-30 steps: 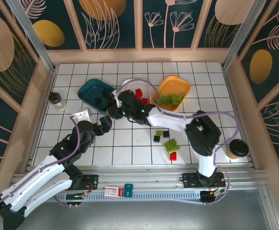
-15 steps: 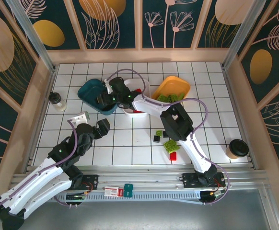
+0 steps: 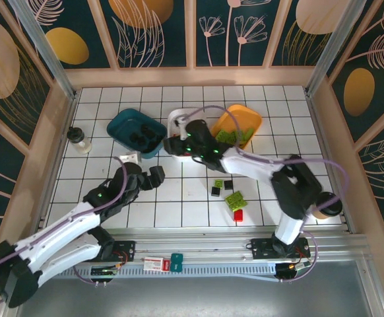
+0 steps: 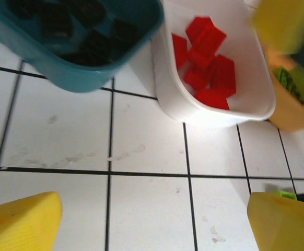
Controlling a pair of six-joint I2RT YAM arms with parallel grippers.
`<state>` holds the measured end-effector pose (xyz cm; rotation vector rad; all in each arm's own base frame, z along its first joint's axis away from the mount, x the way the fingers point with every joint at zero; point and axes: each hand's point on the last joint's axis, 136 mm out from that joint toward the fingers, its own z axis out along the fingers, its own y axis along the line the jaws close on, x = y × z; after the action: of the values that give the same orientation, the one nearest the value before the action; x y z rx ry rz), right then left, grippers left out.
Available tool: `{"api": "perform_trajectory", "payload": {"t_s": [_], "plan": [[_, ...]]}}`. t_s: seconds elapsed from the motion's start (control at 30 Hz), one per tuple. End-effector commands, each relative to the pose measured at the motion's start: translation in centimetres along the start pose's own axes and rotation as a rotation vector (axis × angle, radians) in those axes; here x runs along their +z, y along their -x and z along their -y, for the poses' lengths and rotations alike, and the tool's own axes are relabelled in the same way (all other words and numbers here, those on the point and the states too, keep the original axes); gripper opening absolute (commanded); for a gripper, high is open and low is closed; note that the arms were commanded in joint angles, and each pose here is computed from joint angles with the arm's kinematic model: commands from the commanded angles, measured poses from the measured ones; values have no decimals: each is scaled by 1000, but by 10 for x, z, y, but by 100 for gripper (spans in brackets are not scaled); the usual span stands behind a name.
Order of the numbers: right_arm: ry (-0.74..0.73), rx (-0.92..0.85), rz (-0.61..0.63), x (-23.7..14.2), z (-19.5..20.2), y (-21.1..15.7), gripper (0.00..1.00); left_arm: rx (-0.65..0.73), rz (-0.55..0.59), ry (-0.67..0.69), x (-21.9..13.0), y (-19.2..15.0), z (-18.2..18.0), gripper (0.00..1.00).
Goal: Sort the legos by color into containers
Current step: Pick up the lego from the middle-left of the table.
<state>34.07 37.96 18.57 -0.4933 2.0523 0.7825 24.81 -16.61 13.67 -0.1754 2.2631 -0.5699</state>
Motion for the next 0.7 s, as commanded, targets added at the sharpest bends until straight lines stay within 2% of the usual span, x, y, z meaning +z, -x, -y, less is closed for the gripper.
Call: {"api": "perform_trajectory", "payload": {"t_s": [0.0,0.13,0.23,0.33,0.5,0.6,0.67], "plan": [[-139,71,147,-50,38,14,57,78,-8,-152,9,8,54,89],[-275,137,175,-109,79,-9,58,215,-95,-158,38,-18,88,89],[-362,177,187,-145,104,-24,58,304,-187,-163,64,-49,108,84],[-412,201,218,-175,118,-32,58,398,-272,-175,85,-85,128,84],[-457,223,232,-201,129,-42,58,470,-359,-191,109,-128,149,85],[-459,229,234,-207,130,-44,59,469,-390,-201,118,-140,151,83],[-459,231,232,-208,130,-45,59,471,-395,-232,121,-141,164,82]]}}
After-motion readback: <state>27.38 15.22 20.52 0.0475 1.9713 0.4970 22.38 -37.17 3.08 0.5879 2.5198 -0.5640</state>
